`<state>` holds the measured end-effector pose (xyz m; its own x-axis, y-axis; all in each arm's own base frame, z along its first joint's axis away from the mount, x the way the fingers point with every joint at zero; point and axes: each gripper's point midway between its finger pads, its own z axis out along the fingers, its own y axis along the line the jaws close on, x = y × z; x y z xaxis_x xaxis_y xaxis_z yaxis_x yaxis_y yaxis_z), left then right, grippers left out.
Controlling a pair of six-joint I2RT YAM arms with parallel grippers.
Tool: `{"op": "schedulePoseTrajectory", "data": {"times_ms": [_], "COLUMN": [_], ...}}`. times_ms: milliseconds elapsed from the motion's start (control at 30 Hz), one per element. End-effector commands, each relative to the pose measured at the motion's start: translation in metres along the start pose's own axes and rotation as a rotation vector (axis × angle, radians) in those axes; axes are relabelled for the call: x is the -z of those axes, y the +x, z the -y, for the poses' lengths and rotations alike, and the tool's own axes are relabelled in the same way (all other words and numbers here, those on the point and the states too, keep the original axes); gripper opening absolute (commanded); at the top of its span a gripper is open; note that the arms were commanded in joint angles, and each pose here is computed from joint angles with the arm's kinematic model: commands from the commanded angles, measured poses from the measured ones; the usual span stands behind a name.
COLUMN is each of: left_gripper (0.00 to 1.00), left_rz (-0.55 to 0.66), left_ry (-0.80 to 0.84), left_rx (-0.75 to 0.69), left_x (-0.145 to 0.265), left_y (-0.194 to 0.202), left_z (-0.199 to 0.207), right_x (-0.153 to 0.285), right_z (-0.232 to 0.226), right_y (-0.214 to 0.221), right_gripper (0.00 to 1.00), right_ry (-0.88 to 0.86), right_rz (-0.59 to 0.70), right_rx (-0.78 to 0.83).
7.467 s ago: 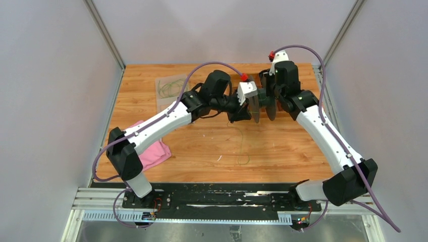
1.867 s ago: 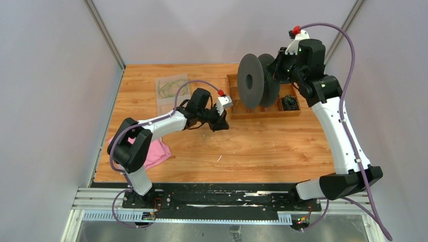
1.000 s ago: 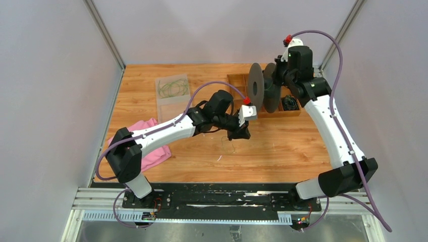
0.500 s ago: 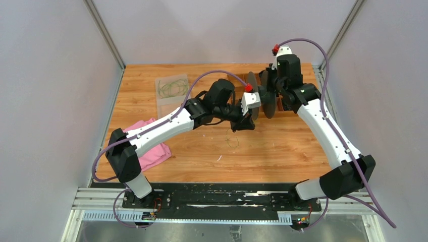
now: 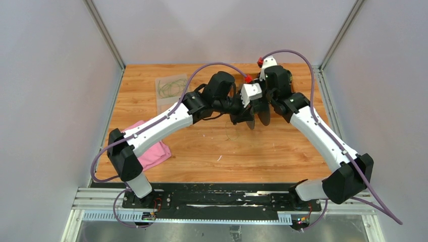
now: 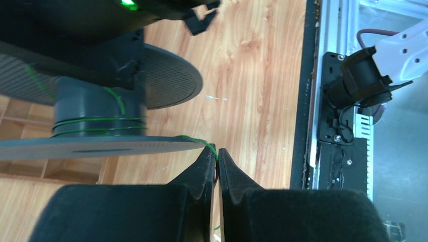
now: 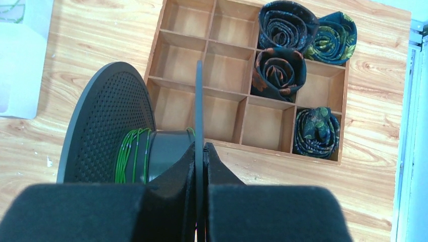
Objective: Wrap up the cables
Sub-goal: Wrap the cable around the cable reel.
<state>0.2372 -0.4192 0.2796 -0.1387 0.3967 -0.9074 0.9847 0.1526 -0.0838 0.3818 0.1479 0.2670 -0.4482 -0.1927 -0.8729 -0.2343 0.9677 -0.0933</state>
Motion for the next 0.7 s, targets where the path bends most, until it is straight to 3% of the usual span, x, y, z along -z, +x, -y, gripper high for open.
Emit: {"op": "schedulePoseTrajectory", "data": {"times_ms": [0,267,667], "left_gripper": [0.08,0.08,0.07], "left_rz": [0.042,0.082,0.106], "left_ry": [-0.034,-0.057,-0.126], "left_rx": [-0.021,0.075,0.087], "left_x": [0.009,0.015,0.035], "left_y": [-0.021,-0.027,-0.027], "left_z": [-0.009,-0.032,-0.066], "right_x": [0.007,0.004,0.012], "right_z": [0.002,-0.021,-0.032], "right_y": [-0.016,0.007,0.013], "right_gripper": [0.01,0.01,0.01], "right_ry": [0.02,-0.107,-0.198], "right_rz": [0.096,0.083,0.103], "right_rx": [0.029,0.063,0.129]}}
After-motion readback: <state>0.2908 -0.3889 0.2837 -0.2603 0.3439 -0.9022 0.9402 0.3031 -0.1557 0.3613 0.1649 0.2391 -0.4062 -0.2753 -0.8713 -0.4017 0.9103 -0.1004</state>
